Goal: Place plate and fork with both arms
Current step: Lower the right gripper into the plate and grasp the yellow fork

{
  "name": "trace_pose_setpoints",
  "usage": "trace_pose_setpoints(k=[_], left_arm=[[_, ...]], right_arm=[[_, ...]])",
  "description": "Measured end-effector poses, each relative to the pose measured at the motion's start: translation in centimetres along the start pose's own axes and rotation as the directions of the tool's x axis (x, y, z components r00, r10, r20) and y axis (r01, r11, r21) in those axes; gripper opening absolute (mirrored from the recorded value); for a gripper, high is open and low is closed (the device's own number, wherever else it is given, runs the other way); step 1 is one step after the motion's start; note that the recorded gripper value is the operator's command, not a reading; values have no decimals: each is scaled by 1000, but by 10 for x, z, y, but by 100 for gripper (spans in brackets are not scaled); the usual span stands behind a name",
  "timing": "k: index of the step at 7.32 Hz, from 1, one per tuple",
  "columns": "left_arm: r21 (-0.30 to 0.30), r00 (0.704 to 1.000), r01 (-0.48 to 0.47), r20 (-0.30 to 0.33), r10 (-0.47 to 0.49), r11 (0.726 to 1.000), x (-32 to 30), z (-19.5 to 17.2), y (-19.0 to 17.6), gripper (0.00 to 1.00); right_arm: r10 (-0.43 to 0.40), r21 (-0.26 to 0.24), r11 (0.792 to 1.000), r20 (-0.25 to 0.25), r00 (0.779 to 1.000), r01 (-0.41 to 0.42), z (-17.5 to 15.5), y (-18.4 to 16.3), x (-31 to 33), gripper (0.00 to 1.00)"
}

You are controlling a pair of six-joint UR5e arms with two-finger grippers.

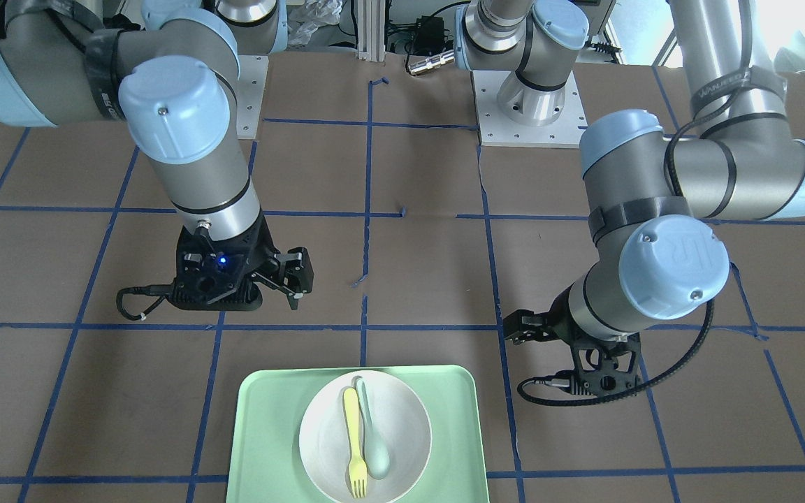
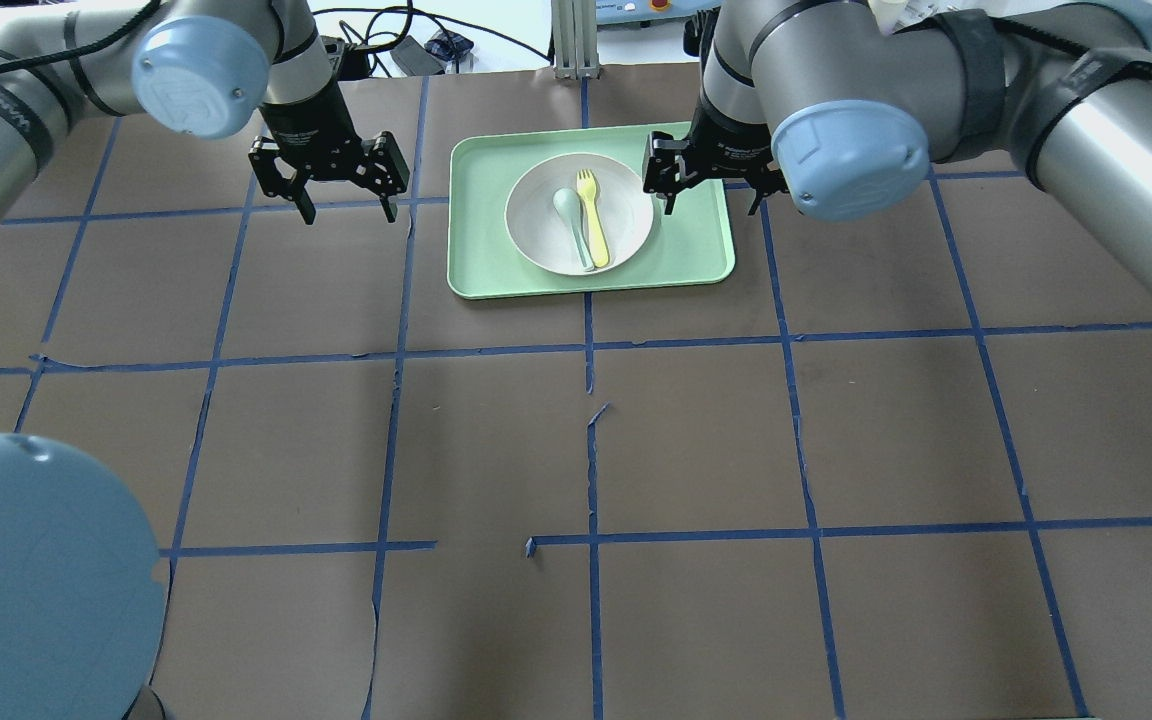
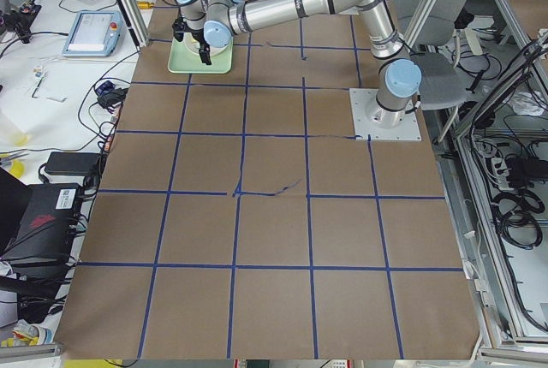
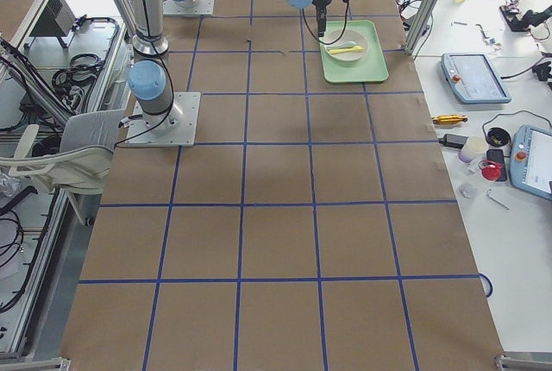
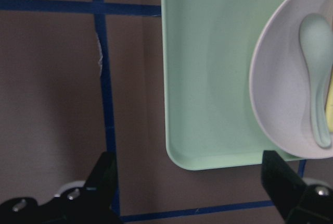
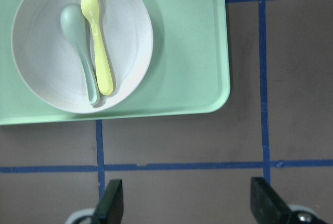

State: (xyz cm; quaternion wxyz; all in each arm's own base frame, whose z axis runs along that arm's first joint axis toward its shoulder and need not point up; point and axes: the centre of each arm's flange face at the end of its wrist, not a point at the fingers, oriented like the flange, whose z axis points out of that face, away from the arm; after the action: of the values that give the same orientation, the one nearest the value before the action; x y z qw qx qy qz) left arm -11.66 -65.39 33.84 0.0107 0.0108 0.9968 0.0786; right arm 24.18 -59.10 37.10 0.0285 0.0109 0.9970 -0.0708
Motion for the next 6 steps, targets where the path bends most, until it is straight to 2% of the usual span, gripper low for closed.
trace_pose_setpoints(k=[1, 3, 4, 5, 6], left_arm=[[-23, 1000, 3, 15, -2, 1000, -9, -1, 15, 100], [-27, 1000, 2, 23, -1, 1000, -13, 11, 32, 100], [-24, 1000, 2, 24, -2, 1000, -13, 14, 36, 100], [-25, 1000, 4, 24, -3, 1000, -12, 16, 39, 100], [-29, 1000, 6, 24, -5, 1000, -12, 19, 42, 100]], right_arm=[[-15, 7, 1000, 9, 1000, 15, 24, -17, -16, 69], [-45, -25, 999, 51, 998, 46, 74, -41, -45, 57], [-51, -28, 998, 69, 996, 53, 95, -50, -52, 56], [-51, -24, 998, 73, 996, 53, 112, -59, -55, 55], [-49, -21, 998, 71, 996, 51, 125, -65, -56, 48]])
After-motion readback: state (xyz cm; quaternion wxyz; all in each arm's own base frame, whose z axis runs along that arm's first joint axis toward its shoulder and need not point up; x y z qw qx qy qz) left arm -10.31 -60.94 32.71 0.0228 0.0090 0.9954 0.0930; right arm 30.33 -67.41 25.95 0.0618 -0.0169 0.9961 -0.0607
